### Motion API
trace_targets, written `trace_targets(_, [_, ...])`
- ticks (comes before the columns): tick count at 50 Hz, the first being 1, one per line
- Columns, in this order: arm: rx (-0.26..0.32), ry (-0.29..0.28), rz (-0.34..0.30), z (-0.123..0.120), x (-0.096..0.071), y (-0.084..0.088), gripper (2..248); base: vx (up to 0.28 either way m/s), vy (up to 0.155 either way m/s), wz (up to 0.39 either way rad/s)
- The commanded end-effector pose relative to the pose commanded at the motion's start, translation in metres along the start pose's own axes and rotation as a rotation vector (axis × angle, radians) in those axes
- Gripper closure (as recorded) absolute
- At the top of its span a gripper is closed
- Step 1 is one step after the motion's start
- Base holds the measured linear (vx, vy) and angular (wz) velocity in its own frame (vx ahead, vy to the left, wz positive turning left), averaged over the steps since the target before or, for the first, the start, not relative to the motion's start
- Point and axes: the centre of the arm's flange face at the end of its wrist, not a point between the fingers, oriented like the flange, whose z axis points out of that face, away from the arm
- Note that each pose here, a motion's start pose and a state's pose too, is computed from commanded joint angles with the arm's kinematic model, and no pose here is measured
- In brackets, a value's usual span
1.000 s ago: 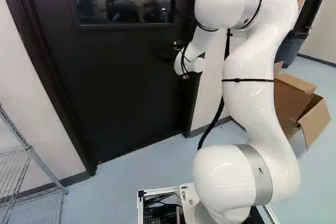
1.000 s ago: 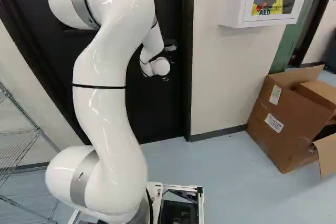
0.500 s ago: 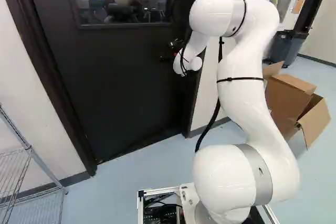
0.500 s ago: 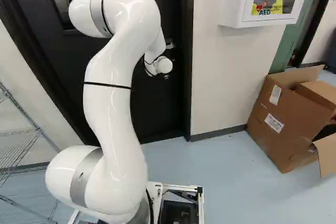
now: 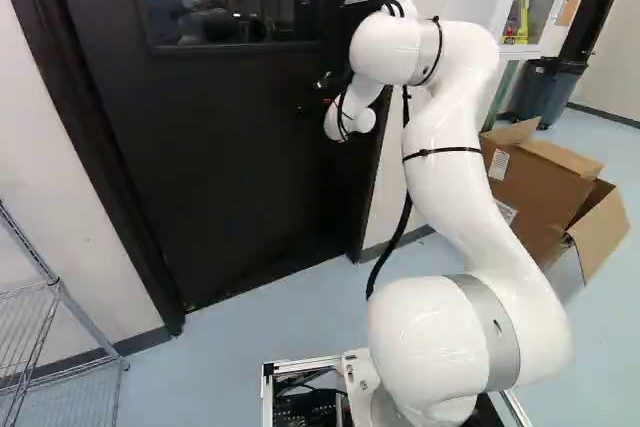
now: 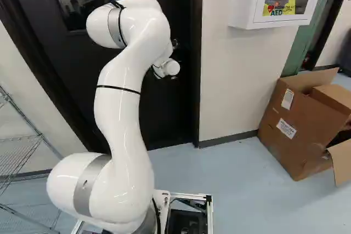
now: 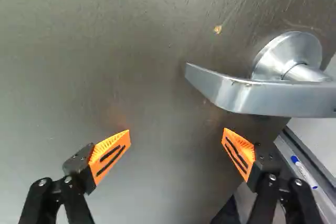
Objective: Open the door and move inside
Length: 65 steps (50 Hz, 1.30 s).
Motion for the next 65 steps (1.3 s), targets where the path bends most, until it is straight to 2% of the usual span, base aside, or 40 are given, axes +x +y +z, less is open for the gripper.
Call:
trace_targets(12, [0.011, 0.027, -0.014, 0.027, -0.002, -0.002, 3, 0.0, 0.0, 0.0])
trace_targets(25, [0.031, 0.053, -0.027, 0.052, -0.002, -0.012, 3, 0.0, 0.0, 0.0])
trace_targets(34, [0.036, 0.06, -0.03, 0.059, -0.002, -0.015, 3, 0.0, 0.0, 0.0])
trace_targets(44, [0.038, 0.054, -0.028, 0.054, 0.0, -0.018, 3, 0.0, 0.0, 0.0])
trace_targets(65, [0.043, 0.01, -0.008, 0.016, 0.005, -0.029, 3, 0.0, 0.0, 0.0])
